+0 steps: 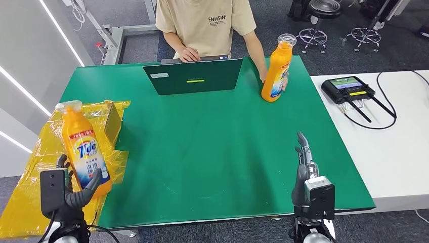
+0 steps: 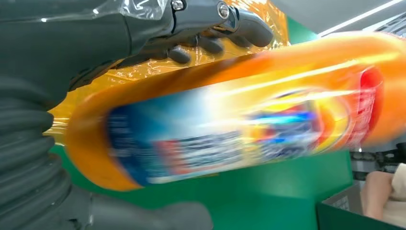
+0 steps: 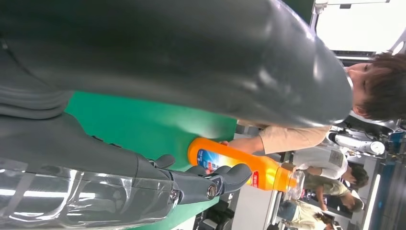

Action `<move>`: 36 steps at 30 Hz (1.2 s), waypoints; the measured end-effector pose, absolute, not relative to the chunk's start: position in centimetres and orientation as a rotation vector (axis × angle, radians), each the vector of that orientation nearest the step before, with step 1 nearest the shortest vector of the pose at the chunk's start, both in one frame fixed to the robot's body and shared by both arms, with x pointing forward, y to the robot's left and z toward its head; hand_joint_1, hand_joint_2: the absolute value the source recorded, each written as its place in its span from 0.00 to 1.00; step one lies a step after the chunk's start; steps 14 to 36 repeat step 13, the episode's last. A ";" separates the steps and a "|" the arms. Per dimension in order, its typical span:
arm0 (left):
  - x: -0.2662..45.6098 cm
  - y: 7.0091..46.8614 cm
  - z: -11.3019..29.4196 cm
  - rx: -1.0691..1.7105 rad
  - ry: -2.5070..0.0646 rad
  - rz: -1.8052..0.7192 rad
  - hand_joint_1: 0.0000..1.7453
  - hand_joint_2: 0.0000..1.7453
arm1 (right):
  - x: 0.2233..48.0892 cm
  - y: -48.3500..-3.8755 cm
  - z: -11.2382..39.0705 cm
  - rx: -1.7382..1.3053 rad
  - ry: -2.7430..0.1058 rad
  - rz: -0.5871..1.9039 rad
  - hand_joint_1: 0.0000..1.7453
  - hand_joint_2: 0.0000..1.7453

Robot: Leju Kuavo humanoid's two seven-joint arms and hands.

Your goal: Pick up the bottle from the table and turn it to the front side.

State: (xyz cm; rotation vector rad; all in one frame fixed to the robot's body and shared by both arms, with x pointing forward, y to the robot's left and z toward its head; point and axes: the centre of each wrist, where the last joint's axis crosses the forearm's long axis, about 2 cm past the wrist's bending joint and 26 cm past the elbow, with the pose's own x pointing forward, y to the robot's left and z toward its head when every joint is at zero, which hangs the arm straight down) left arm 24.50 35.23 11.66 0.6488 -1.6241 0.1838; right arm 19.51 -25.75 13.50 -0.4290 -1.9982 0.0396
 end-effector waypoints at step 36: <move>24.6 35.6 11.0 0.640 -1.592 0.222 0.00 1.00 | 19.7 -25.6 13.6 -0.415 -1.996 0.056 0.00 0.00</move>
